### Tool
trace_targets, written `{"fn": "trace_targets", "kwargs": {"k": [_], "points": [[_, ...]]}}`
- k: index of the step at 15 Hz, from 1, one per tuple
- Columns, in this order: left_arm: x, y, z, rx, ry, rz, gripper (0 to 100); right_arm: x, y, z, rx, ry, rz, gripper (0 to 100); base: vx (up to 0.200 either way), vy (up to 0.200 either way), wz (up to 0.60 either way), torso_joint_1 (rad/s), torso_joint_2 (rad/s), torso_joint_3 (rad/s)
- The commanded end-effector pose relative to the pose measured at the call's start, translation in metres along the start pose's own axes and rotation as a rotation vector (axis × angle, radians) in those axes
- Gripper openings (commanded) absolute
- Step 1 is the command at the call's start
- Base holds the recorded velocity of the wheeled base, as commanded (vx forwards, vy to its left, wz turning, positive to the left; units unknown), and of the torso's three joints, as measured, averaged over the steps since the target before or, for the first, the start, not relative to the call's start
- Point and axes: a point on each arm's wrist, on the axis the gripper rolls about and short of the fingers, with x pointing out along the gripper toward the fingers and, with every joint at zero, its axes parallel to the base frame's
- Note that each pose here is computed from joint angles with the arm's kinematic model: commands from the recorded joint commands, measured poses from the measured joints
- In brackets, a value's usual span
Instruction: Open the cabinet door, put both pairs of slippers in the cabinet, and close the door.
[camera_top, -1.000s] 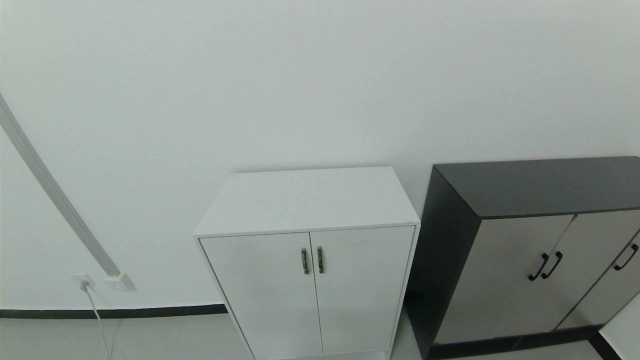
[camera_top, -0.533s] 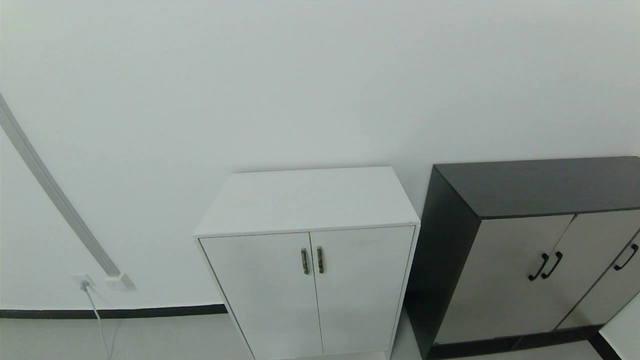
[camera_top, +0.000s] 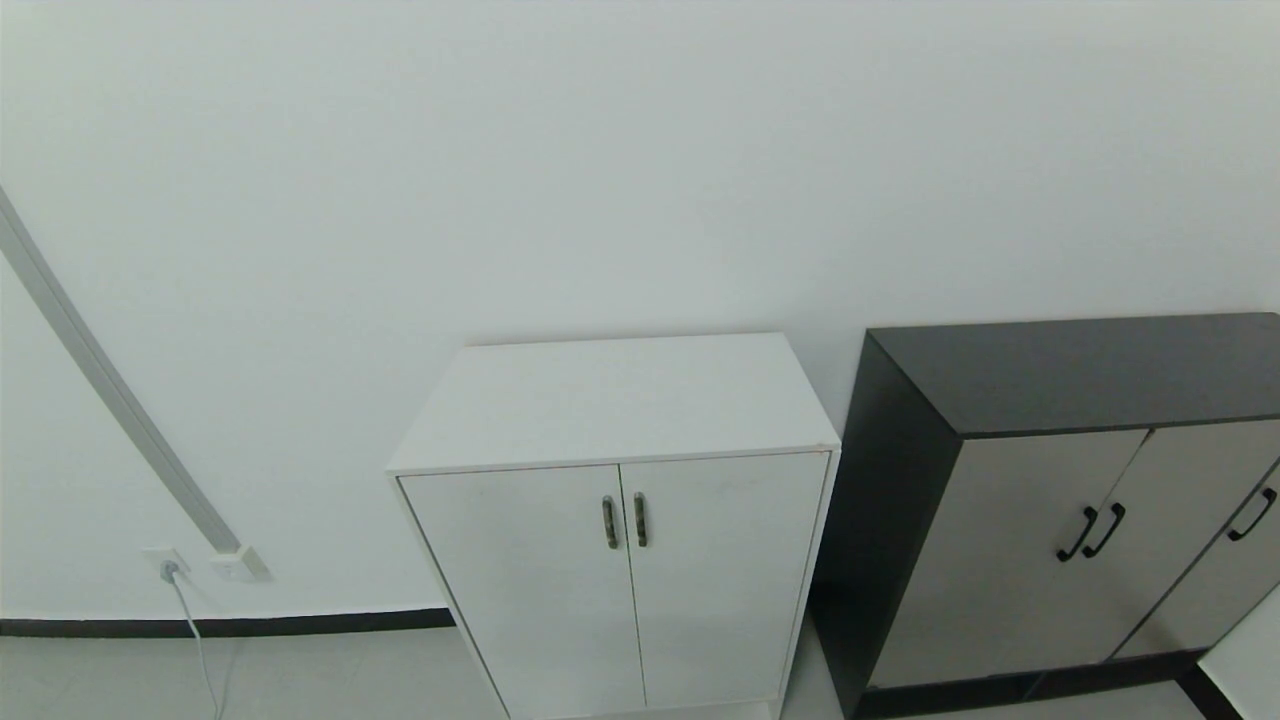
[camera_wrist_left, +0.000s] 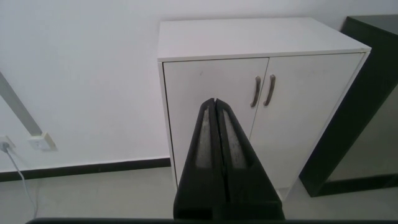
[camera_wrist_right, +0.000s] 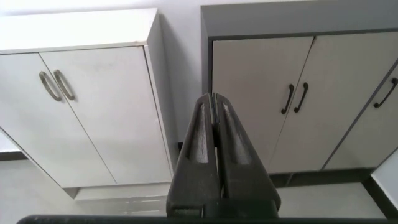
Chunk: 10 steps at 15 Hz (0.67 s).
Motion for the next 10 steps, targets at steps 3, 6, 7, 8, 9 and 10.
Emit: {"fn": "trace_targets", "kwargs": {"k": [3,6,7,8,9,10], "points": [[0.0000,0.0000,-0.0001,0.001,0.000,0.000,0,0.0001,0.0000,0.0000,-0.001,0.002,0.002,0,0.000,0.000,0.00,0.000,0.00,0.000],[0.0000,0.0000,-0.0001,0.002,0.000,-0.001,0,0.0001,-0.0001,0.0001,0.003,0.000,-0.001,0,0.000,0.000,0.00,0.000,0.00,0.000],[0.0000,0.0000,-0.0001,0.002,0.000,-0.001,0,0.0000,-0.0001,-0.0001,0.006,0.000,-0.001,0,0.000,0.000,0.00,0.000,0.00,0.000],[0.0000,0.0000,-0.0001,0.004,0.000,-0.001,0,0.0001,-0.0001,0.0000,0.006,0.002,-0.001,0,0.000,0.000,0.00,0.000,0.00,0.000],[0.0000,0.0000,-0.0001,0.004,0.000,-0.001,0,0.0000,-0.0001,0.0001,0.006,-0.002,-0.001,0,0.000,0.000,0.00,0.000,0.00,0.000],[0.0000,0.0000,-0.0001,0.004,0.000,-0.001,0,0.0000,-0.0001,0.0001,0.005,-0.002,-0.001,0,0.000,0.000,0.00,0.000,0.00,0.000]]}}
